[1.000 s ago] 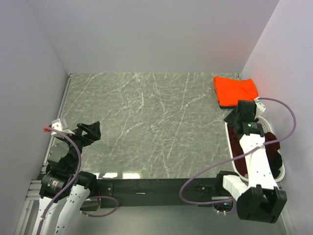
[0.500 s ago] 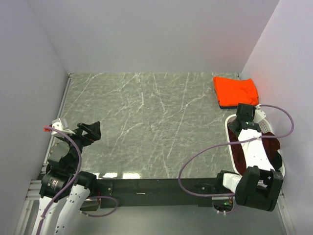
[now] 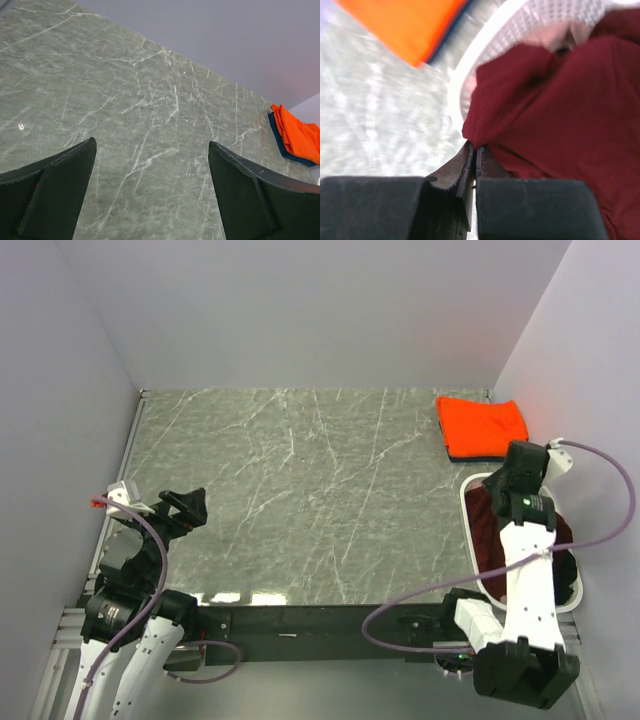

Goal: Fold and stack the t-shirts
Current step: Grab the tshirt from the pile, then move the tshirt to the center of the board

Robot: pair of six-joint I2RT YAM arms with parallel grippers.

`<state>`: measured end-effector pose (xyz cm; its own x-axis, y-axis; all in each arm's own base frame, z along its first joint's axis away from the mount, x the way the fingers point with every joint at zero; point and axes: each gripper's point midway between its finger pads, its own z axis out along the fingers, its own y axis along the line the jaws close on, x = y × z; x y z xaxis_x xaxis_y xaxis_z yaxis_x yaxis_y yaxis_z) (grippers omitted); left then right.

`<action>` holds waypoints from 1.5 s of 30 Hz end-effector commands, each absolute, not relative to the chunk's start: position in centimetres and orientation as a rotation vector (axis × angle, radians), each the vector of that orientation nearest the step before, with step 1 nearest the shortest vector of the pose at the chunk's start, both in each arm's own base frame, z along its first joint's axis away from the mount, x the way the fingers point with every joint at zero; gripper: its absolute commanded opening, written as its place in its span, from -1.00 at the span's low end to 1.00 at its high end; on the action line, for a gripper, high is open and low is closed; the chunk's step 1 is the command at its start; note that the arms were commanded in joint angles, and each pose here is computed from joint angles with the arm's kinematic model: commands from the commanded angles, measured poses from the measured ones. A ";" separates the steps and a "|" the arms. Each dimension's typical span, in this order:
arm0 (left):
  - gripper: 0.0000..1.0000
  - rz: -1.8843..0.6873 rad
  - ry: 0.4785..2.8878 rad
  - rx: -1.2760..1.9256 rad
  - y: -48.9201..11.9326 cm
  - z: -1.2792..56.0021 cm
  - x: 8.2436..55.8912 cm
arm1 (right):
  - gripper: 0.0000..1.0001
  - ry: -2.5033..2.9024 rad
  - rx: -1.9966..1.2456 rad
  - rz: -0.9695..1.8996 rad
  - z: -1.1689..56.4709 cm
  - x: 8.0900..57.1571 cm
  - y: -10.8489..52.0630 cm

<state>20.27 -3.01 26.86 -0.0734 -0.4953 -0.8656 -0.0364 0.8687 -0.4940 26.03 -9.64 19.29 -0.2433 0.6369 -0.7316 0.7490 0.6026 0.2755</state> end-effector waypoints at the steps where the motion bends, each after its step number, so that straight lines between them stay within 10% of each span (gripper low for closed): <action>1: 0.99 -0.402 1.603 -0.420 -3.1 27.4 20.5 | -1.00 1.891 1.013 -0.102 24.4 25.7 -9.0; 27: 0.99 -0.387 1.638 -0.423 -3.2 26.7 20.9 | -1.00 1.802 0.374 0.766 40.2 28.2 14.5; 45: 0.99 -0.333 1.650 -0.494 -2.1 26.3 20.9 | -1.00 1.916 -0.113 1.083 37.9 28.8 45.0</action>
<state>20.94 -2.66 25.26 -0.1237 -0.4811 -0.8679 -0.1002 0.8762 -0.4714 29.13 40.87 31.71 -0.6651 0.2421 -0.7064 -0.3635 0.7213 0.5895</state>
